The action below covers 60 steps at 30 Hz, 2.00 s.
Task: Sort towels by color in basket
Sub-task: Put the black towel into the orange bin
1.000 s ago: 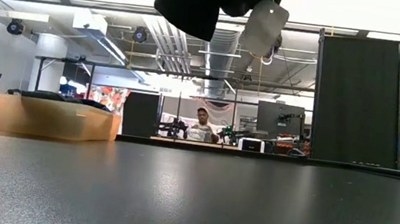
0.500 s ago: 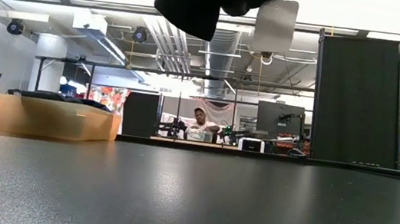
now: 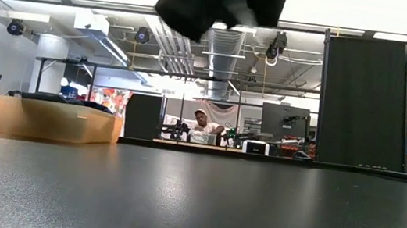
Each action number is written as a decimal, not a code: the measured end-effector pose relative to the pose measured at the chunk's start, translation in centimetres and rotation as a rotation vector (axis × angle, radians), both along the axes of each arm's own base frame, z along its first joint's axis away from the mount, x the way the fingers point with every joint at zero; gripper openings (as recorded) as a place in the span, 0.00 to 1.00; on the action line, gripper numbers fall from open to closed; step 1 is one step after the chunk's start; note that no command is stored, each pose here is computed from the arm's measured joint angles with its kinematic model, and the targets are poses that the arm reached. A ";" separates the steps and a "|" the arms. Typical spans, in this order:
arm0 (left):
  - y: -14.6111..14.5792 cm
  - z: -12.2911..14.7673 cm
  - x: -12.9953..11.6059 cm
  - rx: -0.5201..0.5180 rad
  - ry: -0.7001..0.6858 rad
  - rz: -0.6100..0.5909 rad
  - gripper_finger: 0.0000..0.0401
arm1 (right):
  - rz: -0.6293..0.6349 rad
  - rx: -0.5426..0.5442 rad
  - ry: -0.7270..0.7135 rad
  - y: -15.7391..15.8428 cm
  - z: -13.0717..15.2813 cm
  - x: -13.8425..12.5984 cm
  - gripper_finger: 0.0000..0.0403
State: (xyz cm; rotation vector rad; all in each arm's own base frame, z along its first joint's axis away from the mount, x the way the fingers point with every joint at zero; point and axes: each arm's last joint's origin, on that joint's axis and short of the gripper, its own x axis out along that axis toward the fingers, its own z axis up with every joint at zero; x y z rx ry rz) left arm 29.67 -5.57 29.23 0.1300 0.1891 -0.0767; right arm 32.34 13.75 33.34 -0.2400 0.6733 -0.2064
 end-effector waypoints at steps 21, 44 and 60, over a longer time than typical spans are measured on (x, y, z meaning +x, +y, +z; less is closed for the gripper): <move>3.9 2.6 -7.9 0.146 0.180 0.673 0.00 | -0.112 0.071 0.015 -1.6 2.0 -3.2 0.34; 14.1 -1.7 -12.8 0.108 0.596 1.493 0.00 | -0.151 0.037 0.059 -1.6 -0.5 -2.8 0.36; 16.6 -7.6 -9.5 0.022 0.948 1.427 0.00 | -0.166 0.020 0.049 -1.6 -0.5 -2.8 0.39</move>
